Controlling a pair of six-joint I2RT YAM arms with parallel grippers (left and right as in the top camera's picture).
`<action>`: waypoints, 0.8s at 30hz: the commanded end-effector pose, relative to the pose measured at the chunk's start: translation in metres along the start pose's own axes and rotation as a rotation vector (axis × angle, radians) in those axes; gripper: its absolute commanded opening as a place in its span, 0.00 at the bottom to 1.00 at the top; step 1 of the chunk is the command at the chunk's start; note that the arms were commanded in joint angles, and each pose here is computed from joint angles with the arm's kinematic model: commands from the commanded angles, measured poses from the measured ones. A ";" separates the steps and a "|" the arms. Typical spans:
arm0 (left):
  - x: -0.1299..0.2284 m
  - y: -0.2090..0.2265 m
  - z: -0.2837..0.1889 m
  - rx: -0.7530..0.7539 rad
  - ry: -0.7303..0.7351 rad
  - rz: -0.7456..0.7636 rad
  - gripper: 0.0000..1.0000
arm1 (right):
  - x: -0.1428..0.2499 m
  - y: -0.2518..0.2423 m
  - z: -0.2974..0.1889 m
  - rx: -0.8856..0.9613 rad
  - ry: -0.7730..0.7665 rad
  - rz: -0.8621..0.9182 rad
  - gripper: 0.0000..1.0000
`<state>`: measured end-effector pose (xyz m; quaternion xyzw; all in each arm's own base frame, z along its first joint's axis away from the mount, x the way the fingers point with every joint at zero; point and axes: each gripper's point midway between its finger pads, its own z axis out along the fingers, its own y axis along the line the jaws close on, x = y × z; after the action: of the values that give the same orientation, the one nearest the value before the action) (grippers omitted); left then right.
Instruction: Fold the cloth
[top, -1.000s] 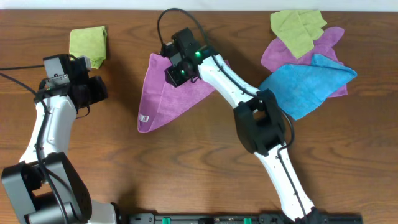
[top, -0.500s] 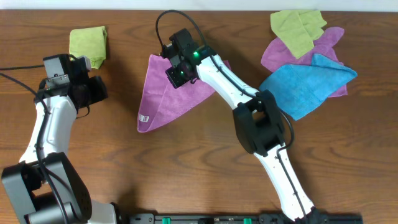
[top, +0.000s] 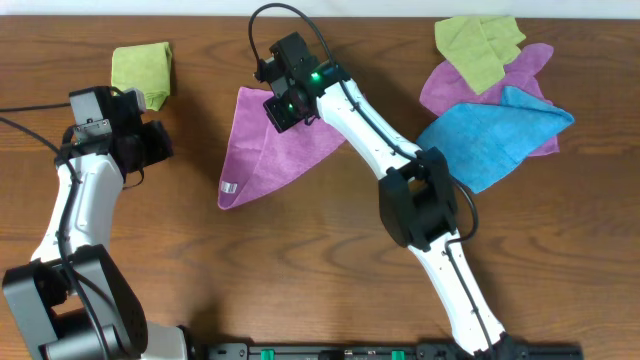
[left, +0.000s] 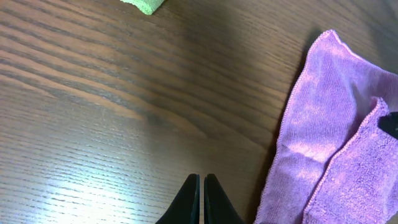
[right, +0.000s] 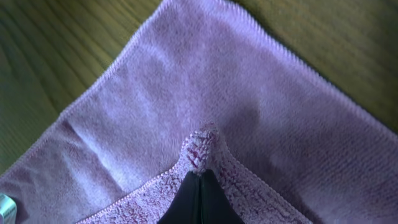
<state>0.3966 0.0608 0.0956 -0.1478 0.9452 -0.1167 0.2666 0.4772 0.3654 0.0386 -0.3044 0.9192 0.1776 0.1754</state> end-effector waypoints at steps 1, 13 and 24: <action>-0.003 -0.001 -0.006 -0.002 -0.018 0.022 0.06 | 0.001 0.005 -0.002 -0.001 0.016 0.010 0.01; 0.005 -0.011 0.010 0.015 0.020 0.043 0.06 | 0.058 0.010 -0.050 0.039 0.302 0.071 0.01; 0.013 -0.037 0.016 0.047 0.041 0.099 0.06 | 0.073 0.008 -0.099 0.158 0.372 0.049 0.02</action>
<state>0.4030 0.0268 0.0934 -0.1064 0.9503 -0.1280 0.2632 0.3894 0.2893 0.0543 -0.2834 0.9557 0.0693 -0.0383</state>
